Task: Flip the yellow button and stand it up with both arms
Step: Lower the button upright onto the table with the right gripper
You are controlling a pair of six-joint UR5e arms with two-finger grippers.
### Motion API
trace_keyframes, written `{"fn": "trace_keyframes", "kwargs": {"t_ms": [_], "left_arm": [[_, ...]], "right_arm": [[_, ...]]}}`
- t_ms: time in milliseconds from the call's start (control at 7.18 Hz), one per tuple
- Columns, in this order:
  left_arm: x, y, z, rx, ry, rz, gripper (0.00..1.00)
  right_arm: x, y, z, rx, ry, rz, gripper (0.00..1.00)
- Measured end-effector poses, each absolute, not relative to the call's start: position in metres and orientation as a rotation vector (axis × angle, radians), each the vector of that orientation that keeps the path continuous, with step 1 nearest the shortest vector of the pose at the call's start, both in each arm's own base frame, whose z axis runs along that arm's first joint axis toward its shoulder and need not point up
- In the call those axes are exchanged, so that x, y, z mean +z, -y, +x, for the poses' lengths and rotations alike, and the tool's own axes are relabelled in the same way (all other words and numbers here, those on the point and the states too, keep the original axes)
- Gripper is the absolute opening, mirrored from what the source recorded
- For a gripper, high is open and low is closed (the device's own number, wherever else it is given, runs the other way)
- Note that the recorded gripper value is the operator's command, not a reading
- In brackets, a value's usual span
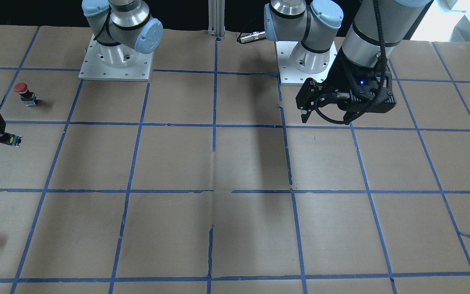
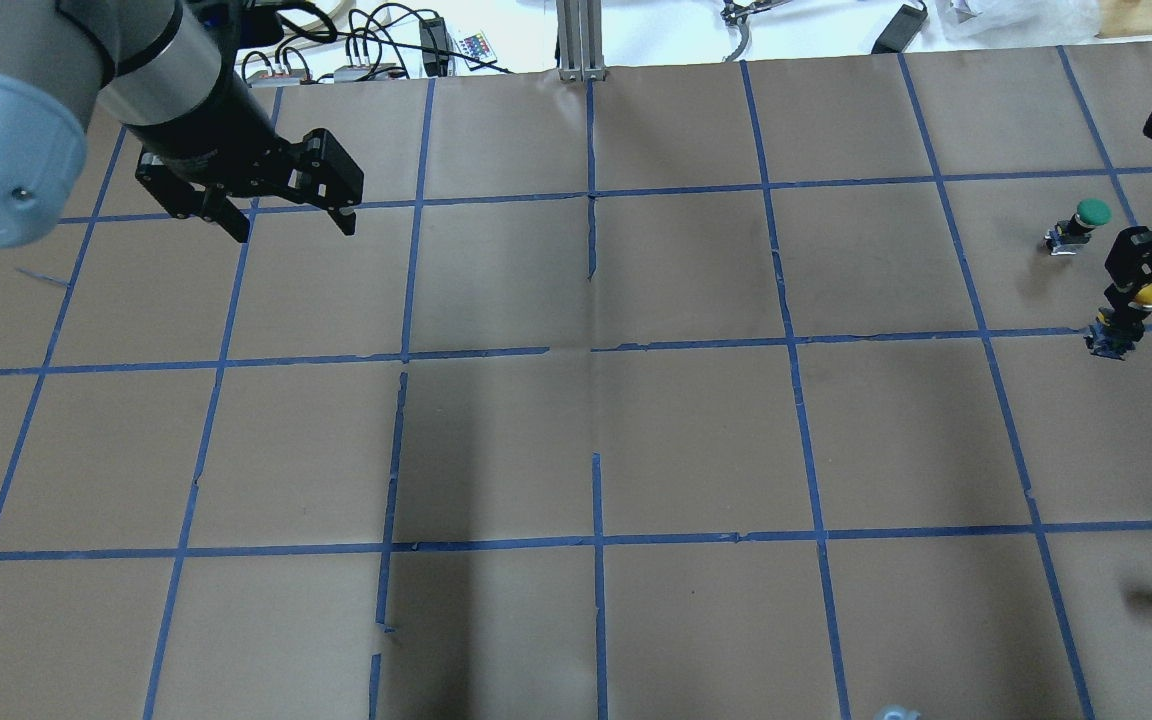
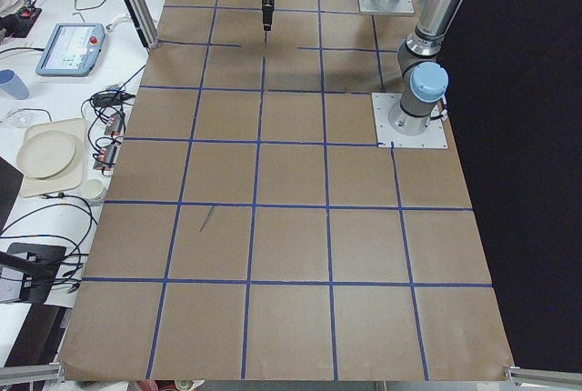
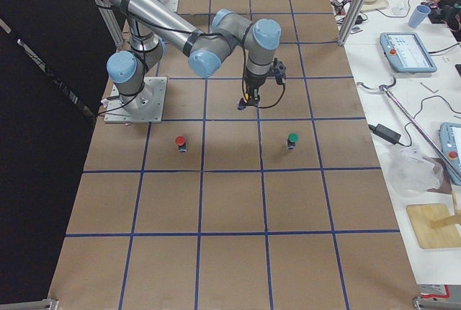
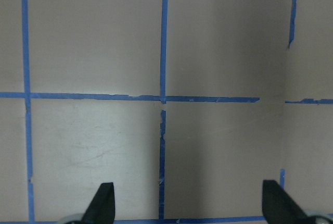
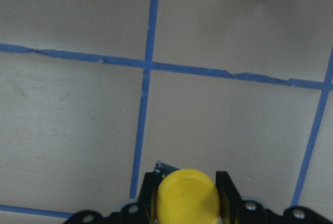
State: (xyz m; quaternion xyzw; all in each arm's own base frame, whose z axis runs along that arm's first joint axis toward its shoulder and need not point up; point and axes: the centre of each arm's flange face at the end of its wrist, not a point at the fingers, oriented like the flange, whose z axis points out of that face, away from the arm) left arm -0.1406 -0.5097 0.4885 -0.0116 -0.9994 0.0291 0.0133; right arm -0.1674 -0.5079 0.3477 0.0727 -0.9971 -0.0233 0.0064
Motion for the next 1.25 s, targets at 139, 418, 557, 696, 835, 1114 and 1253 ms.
{"fn": "trace_keyframes", "kwargs": {"t_ms": [139, 418, 557, 696, 835, 1114, 1253], "left_arm": [[0.502, 0.505, -0.144, 0.098, 3.124, -0.06, 1.0], [0.508, 0.505, -0.118, 0.093, 3.12, -0.091, 1.0], [0.505, 0.508, -0.108, 0.089, 3.106, -0.116, 1.0], [0.504, 0.51, -0.105, 0.09, 3.091, -0.125, 1.0], [0.503, 0.511, -0.104, 0.088, 3.084, -0.121, 1.0], [0.501, 0.513, -0.104, 0.082, 3.08, -0.106, 1.0], [0.5, 0.513, -0.104, 0.08, 3.081, -0.104, 1.0]], "right_arm": [[0.33, 0.5, -0.183, -0.006, 3.081, 0.284, 0.07], [0.305, 0.491, -0.199, 0.056, 3.044, 0.345, 0.07], [0.292, 0.49, -0.208, 0.069, 3.041, 0.339, 0.07], [0.28, 0.487, -0.217, 0.083, 3.05, 0.318, 0.07], [0.271, 0.482, -0.225, 0.107, 3.066, 0.306, 0.07], [0.26, 0.473, -0.233, 0.148, 3.072, 0.31, 0.08], [0.256, 0.47, -0.233, 0.16, 3.068, 0.311, 0.08]]}}
